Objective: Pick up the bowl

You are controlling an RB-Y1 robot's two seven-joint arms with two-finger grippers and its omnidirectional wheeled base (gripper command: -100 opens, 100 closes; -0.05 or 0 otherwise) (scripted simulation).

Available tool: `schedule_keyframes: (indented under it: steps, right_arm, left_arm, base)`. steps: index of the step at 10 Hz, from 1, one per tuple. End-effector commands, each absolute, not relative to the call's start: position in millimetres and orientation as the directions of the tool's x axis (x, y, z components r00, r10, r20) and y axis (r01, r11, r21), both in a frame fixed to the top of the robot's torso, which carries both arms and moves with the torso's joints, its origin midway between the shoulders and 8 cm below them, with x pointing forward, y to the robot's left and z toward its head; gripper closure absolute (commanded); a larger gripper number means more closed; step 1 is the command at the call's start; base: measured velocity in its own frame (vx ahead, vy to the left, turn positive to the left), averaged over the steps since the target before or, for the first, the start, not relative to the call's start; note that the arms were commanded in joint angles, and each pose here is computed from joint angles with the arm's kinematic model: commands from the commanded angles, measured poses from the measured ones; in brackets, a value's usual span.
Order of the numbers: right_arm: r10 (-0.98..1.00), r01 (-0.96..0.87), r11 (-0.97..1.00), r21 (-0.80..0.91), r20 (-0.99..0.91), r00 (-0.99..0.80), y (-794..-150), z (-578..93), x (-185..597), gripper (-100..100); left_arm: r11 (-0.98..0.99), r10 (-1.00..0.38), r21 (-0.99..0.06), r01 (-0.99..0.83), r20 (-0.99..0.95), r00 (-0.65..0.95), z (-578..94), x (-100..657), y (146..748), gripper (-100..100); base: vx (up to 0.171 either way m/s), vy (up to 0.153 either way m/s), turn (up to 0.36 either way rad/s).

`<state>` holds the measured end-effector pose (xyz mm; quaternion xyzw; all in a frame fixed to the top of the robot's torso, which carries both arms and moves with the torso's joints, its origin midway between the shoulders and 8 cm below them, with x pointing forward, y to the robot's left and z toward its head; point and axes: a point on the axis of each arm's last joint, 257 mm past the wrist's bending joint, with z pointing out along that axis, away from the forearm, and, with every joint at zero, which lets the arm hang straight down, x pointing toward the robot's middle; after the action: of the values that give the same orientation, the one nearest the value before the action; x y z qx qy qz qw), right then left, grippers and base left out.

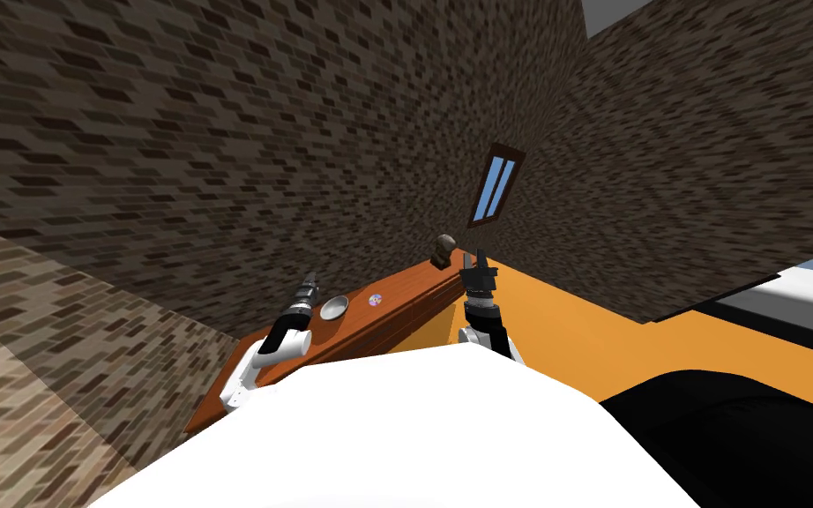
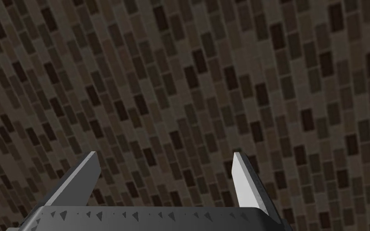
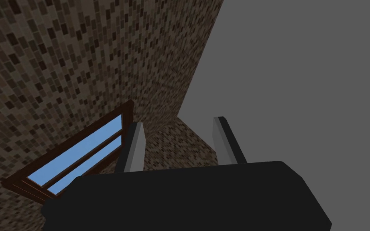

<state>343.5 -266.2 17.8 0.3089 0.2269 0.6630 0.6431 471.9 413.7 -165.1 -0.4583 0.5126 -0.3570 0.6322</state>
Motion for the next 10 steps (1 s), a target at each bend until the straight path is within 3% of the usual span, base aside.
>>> schedule_keyframes:
  steps: [1, 10]
  right_arm:
    - [0.993, -0.713, -0.070, 0.698, 0.118, 0.018, -266, 18, 344, 0]
    - [0.993, -0.713, -0.070, 0.698, 0.118, 0.018, -266, 18, 343, 0]
  left_arm:
    - [0.320, -0.919, -0.946, -0.056, -0.325, 0.224, -173, 475, 423, -100]
    - [0.232, -0.899, -0.917, -0.325, -0.330, 0.288, -240, 487, 504, -100]
  base:
    - [-0.015, -0.017, -0.045]
    - [-0.015, -0.011, -0.070]
